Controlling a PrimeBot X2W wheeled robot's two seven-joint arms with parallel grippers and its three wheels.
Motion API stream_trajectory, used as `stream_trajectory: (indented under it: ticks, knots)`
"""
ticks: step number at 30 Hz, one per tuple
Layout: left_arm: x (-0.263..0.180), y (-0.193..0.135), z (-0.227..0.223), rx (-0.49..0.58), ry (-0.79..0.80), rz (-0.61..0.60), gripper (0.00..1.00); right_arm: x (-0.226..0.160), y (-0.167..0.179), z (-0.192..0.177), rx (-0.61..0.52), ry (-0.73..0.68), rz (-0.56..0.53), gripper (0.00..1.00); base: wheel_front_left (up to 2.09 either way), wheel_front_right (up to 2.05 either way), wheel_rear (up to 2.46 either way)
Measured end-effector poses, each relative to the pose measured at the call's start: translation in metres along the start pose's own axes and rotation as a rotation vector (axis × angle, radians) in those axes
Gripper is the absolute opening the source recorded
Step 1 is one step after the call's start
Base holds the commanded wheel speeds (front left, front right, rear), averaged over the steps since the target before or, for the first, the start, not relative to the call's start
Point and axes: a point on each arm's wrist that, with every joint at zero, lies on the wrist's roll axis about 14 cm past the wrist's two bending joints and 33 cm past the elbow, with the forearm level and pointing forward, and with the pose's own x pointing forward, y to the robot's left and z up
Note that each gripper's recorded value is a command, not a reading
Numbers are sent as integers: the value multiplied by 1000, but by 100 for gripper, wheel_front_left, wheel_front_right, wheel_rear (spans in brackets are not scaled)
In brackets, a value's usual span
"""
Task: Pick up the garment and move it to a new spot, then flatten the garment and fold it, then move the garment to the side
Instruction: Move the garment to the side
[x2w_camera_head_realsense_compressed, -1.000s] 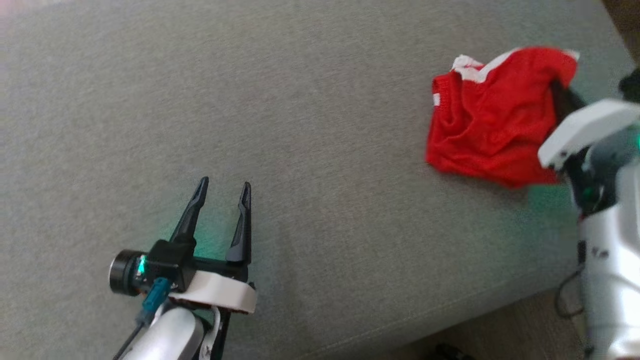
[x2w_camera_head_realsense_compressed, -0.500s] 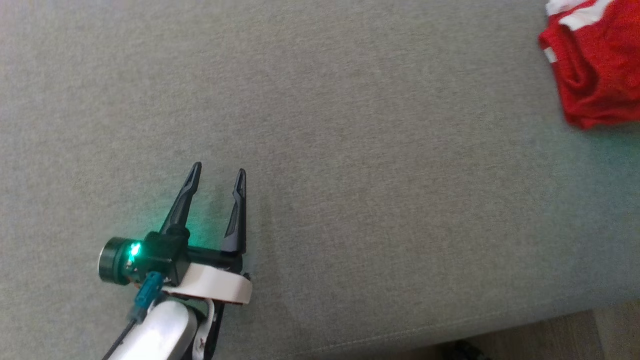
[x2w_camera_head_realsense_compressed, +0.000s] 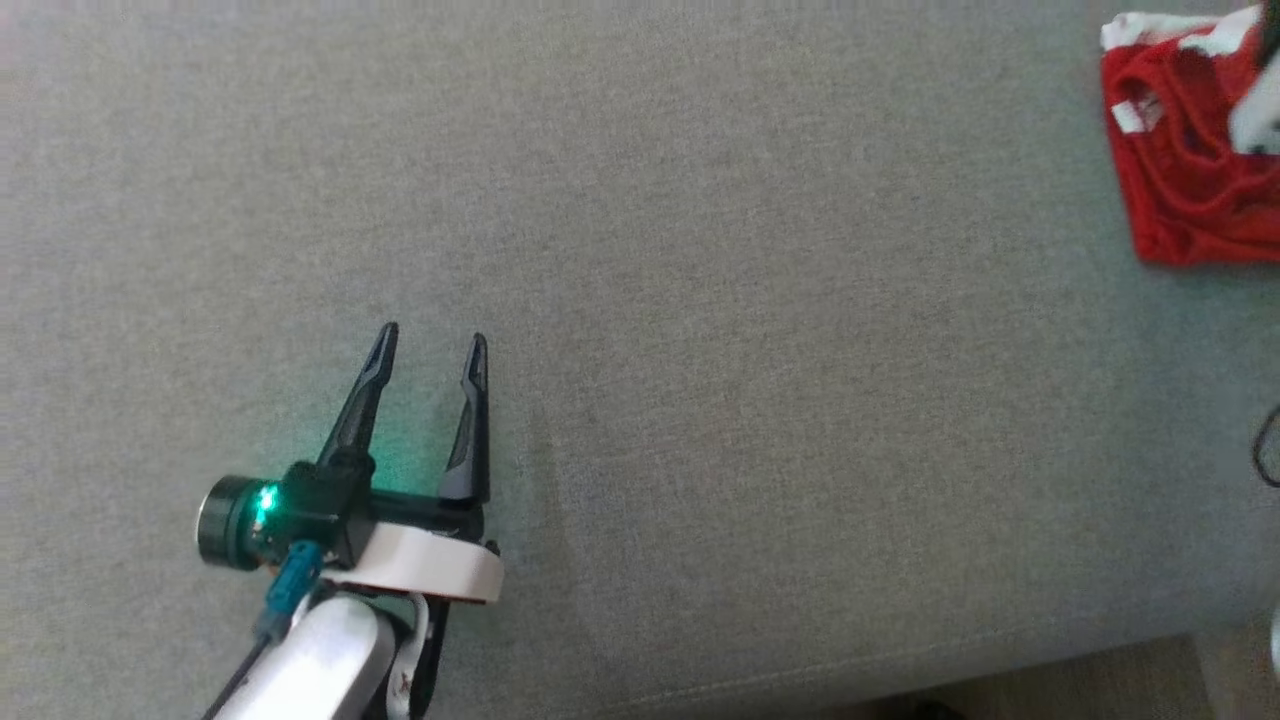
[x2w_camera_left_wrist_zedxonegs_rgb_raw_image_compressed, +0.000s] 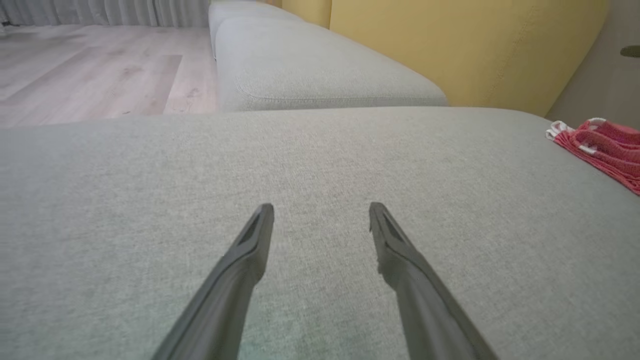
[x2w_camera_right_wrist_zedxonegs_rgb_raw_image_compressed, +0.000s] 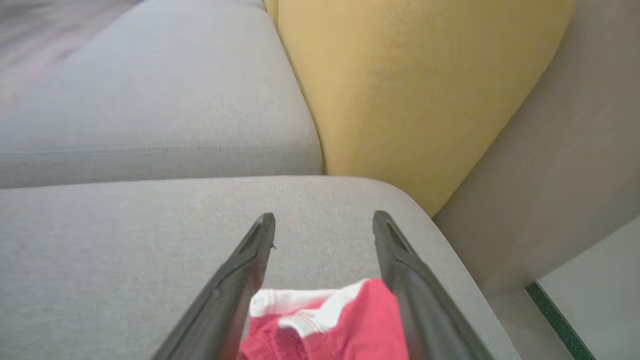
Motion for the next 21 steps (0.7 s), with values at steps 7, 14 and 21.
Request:
stream_trajectory:
  ticks: [7,14,21]
  knots:
    - [-14,14,28,-12,-86,73,100,-24,52,60,2,-194,150,100,0,0,0]
    - [-56,38,38,-32,-125,195,100,-72,95,43,76,-261,256,100,0,0,0]
    - [-110,56,29,-60,-125,306,100,-131,139,9,146,-288,342,100,0,0,0]
